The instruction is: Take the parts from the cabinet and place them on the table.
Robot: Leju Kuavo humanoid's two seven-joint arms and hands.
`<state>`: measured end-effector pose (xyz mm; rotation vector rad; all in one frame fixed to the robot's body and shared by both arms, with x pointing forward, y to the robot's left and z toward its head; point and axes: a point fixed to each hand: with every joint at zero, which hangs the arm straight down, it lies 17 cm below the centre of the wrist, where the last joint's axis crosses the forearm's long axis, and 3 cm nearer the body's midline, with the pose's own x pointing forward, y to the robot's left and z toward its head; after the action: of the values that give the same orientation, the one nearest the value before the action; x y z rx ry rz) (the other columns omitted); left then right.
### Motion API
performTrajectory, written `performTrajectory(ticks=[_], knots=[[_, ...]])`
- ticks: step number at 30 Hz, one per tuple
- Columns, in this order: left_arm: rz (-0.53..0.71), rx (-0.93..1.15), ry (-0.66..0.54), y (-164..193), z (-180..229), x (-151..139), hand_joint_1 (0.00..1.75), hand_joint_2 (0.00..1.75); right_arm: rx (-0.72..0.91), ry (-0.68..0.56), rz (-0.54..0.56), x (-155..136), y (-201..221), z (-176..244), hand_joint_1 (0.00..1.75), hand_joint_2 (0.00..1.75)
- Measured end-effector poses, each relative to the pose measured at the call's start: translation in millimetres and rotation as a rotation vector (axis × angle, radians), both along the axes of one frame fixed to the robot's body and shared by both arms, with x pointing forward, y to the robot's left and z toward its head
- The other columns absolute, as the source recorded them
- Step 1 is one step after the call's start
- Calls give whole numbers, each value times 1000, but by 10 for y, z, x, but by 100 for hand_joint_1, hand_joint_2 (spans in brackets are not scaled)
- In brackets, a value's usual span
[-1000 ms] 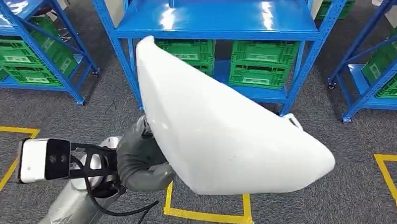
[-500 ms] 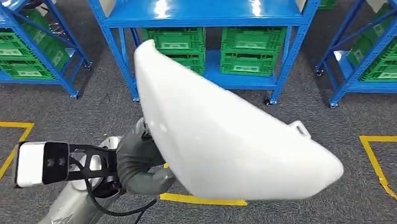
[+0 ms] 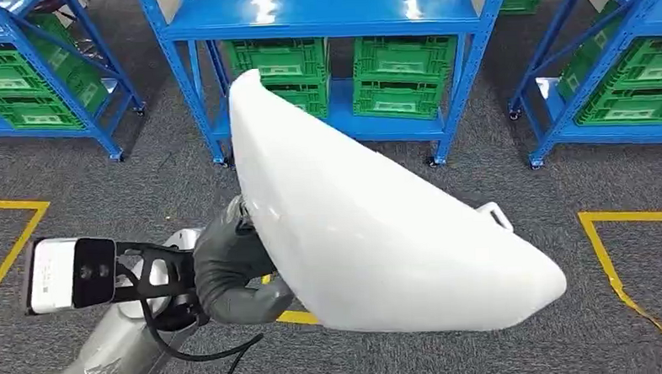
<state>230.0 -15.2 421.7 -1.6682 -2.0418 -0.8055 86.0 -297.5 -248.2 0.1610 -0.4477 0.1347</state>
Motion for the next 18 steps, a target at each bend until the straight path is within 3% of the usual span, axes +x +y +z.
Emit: performTrajectory(ticks=[18], knots=[[-4, 5, -15, -39, -7, -39, 175, 175, -26, -16, 14, 78, -70, 1, 0, 0]])
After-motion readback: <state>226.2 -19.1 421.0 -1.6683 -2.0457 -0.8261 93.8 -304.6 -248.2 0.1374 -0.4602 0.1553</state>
